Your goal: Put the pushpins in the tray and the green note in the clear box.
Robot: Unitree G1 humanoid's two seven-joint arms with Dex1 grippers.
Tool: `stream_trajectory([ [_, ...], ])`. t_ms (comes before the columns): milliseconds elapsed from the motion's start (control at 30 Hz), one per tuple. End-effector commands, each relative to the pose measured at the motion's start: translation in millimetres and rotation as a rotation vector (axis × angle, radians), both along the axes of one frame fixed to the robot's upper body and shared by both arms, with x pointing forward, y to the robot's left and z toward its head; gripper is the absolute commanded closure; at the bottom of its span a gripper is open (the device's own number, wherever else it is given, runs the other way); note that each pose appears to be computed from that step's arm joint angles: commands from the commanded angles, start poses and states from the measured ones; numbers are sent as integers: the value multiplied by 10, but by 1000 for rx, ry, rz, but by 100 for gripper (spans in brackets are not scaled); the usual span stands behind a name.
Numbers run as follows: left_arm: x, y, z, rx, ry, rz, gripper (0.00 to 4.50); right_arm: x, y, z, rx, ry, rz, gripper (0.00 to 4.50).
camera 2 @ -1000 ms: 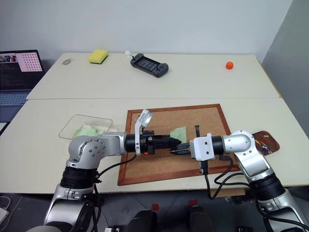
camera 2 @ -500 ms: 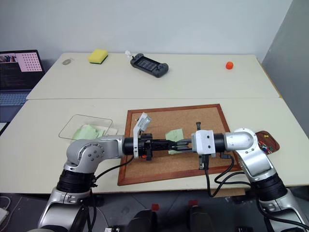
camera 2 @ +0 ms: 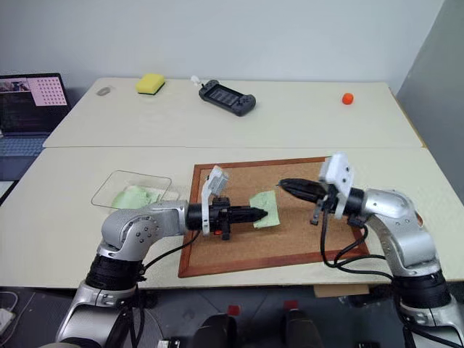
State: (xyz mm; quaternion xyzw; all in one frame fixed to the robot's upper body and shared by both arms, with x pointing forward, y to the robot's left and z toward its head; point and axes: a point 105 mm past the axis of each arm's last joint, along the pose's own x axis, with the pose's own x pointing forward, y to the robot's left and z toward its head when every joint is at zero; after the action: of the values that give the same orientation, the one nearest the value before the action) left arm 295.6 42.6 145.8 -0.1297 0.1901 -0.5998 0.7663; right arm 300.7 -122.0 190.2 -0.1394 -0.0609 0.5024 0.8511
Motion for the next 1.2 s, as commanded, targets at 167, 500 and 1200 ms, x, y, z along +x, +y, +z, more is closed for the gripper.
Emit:
stream_trajectory([
  [167,-74,-379,451,-10,-465,-62,447,117,-953,-58,110,42,-606,450],
  [500,83,-609,280,97,-721,-128,447,0,-1729,-308,137,114,-1044,450],
  [1200,33,-612,136,124,-720,-137,450,175,-2078,-674,180,243,-1175,278],
])
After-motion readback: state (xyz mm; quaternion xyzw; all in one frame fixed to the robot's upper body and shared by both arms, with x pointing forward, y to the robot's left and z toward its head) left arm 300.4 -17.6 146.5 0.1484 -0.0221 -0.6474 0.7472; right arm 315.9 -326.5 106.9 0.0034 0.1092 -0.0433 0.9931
